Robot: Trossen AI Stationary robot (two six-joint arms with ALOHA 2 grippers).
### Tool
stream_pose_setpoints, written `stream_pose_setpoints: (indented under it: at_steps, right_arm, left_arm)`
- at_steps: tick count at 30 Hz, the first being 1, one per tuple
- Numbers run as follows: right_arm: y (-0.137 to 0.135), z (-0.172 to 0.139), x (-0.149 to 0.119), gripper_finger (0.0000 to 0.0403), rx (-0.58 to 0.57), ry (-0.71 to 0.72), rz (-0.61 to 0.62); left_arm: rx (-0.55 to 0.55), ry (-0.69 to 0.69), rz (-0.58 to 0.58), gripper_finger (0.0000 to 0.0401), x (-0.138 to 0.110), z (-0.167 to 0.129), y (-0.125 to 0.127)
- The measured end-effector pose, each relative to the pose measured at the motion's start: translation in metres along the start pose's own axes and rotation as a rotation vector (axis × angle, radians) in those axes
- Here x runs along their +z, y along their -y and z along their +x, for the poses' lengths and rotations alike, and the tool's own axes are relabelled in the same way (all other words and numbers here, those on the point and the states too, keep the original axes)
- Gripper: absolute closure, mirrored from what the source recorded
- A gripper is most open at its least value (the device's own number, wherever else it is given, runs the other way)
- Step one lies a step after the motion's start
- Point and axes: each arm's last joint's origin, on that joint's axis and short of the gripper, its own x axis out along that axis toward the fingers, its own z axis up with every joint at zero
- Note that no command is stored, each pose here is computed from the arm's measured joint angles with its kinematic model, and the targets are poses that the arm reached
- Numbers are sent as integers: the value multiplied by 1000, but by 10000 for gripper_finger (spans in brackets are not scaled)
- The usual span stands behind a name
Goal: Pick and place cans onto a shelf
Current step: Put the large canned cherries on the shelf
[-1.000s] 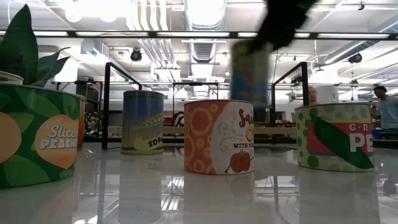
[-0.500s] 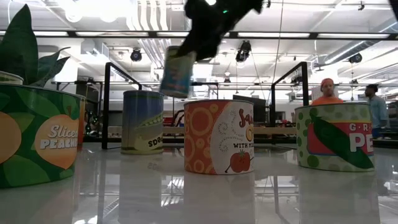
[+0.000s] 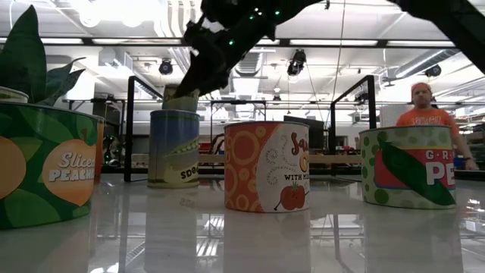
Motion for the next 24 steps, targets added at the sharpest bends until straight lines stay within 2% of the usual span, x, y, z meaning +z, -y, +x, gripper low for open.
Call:
stream_pose_setpoints:
  at_steps: [9,16,24]
  right_arm:
    - [1,22,-4,85,24,-93,1]
    - [1,22,-5,83,24,-97,-3]
    - [1,22,-5,41,23,-95,-5]
  left_arm:
    - [-1,-5,4,401,-1,0,0]
    - [-2,-6,5,401,-1,0,0]
    - [-3,-9,7,401,-1,1,1]
